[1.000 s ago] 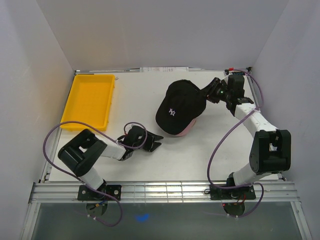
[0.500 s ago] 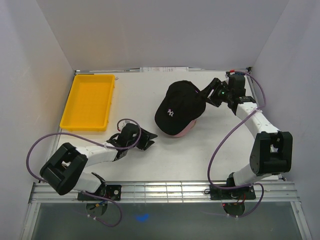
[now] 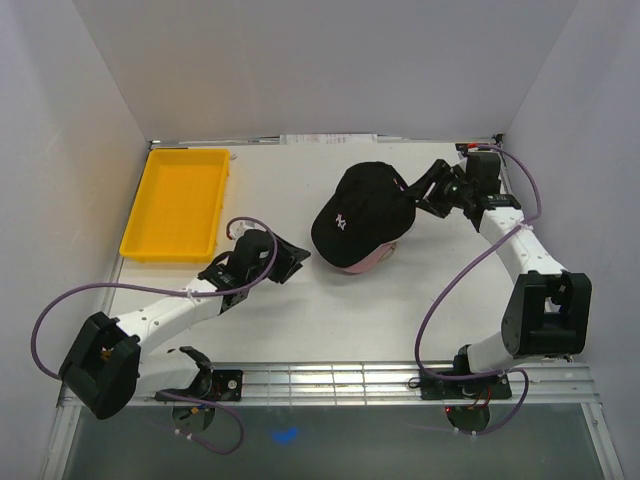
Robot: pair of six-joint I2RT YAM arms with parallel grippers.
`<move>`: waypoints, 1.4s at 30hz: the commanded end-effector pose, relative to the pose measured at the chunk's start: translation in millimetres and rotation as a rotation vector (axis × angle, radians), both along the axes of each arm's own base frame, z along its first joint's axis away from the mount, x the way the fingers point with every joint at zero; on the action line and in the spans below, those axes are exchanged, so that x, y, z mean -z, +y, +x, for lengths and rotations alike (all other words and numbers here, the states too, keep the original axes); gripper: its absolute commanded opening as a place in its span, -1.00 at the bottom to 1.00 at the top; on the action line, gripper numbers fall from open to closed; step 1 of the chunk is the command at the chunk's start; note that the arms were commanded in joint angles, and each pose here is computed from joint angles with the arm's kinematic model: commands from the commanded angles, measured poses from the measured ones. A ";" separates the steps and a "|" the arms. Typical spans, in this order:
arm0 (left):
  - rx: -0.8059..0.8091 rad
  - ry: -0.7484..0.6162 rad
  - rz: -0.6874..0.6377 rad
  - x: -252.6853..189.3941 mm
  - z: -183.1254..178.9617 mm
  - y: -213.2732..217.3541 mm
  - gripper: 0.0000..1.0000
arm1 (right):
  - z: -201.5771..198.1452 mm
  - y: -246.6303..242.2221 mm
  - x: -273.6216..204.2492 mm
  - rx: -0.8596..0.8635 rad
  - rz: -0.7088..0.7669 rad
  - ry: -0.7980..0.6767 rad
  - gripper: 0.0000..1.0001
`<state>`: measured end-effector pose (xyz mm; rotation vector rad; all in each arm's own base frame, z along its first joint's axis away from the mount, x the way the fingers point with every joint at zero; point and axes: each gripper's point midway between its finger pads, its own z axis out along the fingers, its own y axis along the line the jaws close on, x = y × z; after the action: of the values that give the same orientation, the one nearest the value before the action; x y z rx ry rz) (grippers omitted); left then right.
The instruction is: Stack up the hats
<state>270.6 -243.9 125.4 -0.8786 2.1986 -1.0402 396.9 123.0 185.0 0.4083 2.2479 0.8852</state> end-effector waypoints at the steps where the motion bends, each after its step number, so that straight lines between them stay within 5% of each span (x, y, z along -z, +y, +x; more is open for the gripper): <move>1: 0.013 -0.094 0.053 -36.8 12.4 3.1 0.05 | -20.3 -14.5 15.9 0.007 -0.043 0.063 0.23; 18: 0.082 -0.186 0.112 -80.8 30.5 -10.4 0.05 | -4.5 -12.3 -66.7 -0.013 0.007 -0.152 0.09; 37: 0.094 -0.188 0.119 -85.9 33.7 -13.6 0.05 | 16.6 -8.5 -38.0 -0.052 0.005 -0.094 -0.20; 42: 0.096 -0.176 0.116 -79.6 32.4 -14.5 0.04 | 13.3 -11.9 -23.4 -0.036 -0.013 -0.066 -0.42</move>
<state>300.8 -256.9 197.3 -0.6227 2.1563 -0.9694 405.5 113.3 202.3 0.3639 2.2351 0.9068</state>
